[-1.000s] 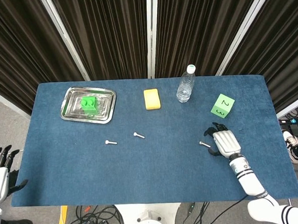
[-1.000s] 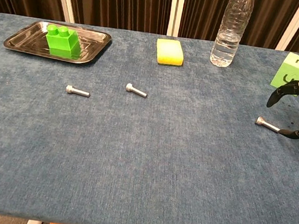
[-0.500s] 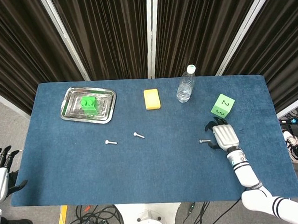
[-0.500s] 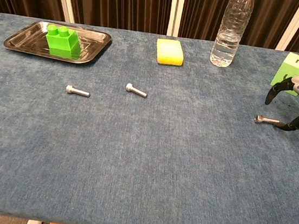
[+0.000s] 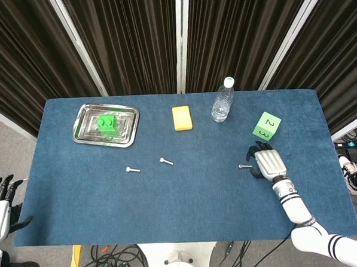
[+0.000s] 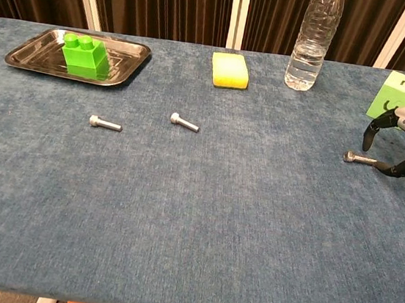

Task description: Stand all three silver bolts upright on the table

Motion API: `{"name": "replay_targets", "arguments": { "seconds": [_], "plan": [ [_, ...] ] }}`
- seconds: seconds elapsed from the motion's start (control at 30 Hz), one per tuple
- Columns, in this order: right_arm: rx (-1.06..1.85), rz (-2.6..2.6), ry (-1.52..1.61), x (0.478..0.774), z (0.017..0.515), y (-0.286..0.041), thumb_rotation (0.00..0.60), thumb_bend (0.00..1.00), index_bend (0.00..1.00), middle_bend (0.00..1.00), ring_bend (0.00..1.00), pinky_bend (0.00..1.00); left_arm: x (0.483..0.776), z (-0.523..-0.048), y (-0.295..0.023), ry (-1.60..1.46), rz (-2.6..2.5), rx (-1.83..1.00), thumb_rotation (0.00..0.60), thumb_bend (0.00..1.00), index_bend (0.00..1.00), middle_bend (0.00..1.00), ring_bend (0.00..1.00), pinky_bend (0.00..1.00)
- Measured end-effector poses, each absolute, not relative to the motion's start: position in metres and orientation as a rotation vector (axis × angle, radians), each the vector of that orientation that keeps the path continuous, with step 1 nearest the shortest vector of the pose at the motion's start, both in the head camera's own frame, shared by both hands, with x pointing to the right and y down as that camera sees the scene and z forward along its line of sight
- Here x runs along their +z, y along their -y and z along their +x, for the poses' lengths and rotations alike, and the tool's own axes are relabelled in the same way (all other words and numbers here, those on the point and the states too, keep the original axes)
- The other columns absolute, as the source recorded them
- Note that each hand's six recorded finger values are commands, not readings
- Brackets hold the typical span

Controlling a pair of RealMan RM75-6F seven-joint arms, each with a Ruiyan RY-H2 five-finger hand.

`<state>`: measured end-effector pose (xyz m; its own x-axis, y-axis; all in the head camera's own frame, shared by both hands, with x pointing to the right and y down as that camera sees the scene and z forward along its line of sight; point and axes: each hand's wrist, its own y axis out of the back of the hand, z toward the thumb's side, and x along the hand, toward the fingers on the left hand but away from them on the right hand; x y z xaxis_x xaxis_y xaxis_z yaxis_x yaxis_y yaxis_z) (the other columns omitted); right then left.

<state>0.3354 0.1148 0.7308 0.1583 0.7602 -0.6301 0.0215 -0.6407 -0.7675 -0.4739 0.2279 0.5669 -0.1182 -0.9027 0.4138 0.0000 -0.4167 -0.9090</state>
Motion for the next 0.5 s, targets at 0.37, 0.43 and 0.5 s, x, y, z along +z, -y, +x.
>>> {"name": "replay_targets", "arguments": {
  "seconds": [0.37,0.43,0.5],
  "plan": [
    [1.53,-1.819,0.723,0.7372,0.3325,-0.1191,0.6,0.32,0.47,0.22,0.03,0.1,0.5678,-0.4751,-0.2295,-1.042,-1.449,-1.633,0.6,0.0,0.18,0.07,0.0,0.0],
    [1.531,-1.819,0.725,0.7383,0.3325,-0.1202,0.6,0.32,0.47,0.22,0.03,0.1,0.5682,-0.4752,-0.2297,-1.043,-1.451,-1.635,0.6,0.0,0.18,0.07,0.0,0.0],
    [1.534,-1.819,0.723,0.7395,0.3329,-0.1209,0.6,0.32,0.48,0.22,0.03,0.1,0.5687,-0.4754,-0.2301,-1.041,-1.453,-1.637,0.6,0.0,0.18,0.07,0.0,0.0]
  ]
}}
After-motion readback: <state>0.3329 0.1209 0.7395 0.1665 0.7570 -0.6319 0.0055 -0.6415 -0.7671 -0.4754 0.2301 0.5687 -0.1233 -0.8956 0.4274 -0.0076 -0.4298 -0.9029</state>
